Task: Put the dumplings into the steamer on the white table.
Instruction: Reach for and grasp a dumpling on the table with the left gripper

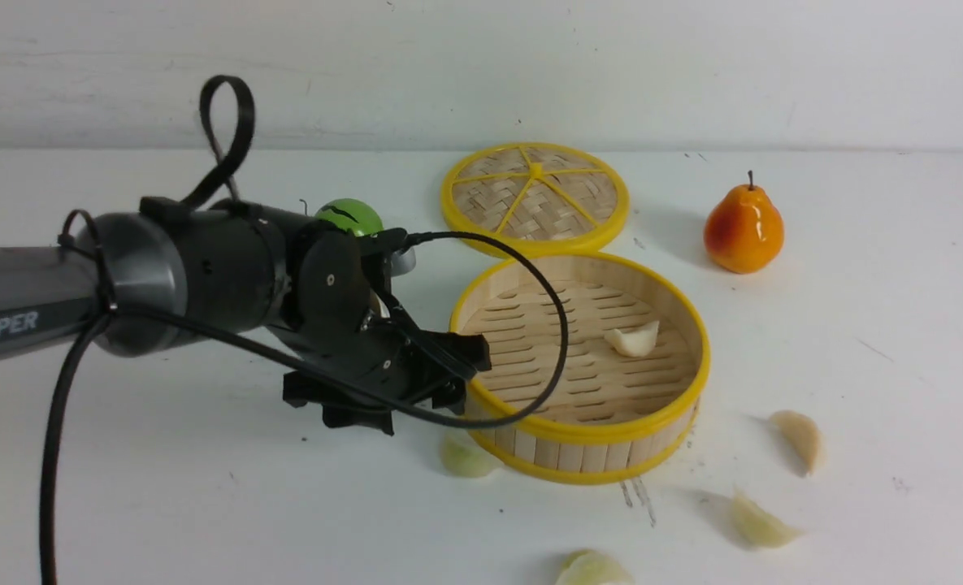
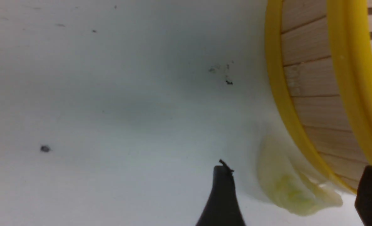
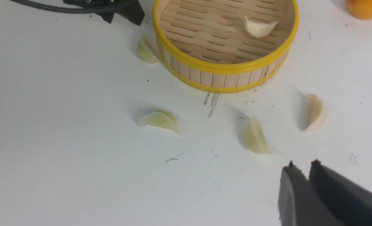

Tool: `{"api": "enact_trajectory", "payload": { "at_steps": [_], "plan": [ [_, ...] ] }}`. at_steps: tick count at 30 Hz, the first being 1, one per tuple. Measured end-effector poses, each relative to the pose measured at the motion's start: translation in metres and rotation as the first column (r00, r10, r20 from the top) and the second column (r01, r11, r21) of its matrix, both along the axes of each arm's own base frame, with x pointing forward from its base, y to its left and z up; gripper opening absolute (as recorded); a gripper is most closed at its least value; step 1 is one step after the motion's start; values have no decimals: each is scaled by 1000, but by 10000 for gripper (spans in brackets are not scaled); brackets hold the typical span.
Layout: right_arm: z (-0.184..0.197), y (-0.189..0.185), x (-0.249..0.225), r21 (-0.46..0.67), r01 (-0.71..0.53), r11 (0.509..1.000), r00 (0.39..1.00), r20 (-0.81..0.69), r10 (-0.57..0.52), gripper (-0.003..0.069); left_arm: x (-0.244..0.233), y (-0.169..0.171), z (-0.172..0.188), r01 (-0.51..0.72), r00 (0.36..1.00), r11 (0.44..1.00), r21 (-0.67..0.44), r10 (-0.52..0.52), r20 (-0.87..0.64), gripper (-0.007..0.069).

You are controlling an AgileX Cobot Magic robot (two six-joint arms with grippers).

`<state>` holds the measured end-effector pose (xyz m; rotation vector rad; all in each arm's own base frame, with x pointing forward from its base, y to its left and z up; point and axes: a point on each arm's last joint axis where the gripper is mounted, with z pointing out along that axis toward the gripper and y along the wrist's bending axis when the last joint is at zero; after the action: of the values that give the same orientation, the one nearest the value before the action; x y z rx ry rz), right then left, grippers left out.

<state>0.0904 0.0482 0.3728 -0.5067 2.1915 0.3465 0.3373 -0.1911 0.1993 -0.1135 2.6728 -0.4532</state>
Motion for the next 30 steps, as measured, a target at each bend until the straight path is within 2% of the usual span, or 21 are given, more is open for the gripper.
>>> {"api": "enact_trajectory", "payload": {
  "at_steps": [12, 17, 21, 25, 30],
  "plan": [
    [0, 0, 0, -1, -1, 1000, 1000, -3, 1, 85, 6, -4, -31, -34, 997, 999, 5, 35, -64, 519],
    [0, 0, 0, -1, -1, 1000, 1000, -4, 1, 92, 3, -3, -33, -25, 994, 999, 26, 28, -108, 474],
    [0, 0, 0, -1, -1, 1000, 1000, -3, 1, 94, -3, -1, -32, 35, 983, 996, 76, -20, -182, 405],
    [0, 0, 0, 0, 0, 1000, 1000, -1, 0, 94, -7, -1, -25, 145, 962, 982, 125, -110, -251, 328],
    [0, 0, 0, 0, 0, 1000, 1000, -1, 0, 95, -10, 0, -18, 323, 915, 932, 166, -263, -307, 304]
  ]
}}
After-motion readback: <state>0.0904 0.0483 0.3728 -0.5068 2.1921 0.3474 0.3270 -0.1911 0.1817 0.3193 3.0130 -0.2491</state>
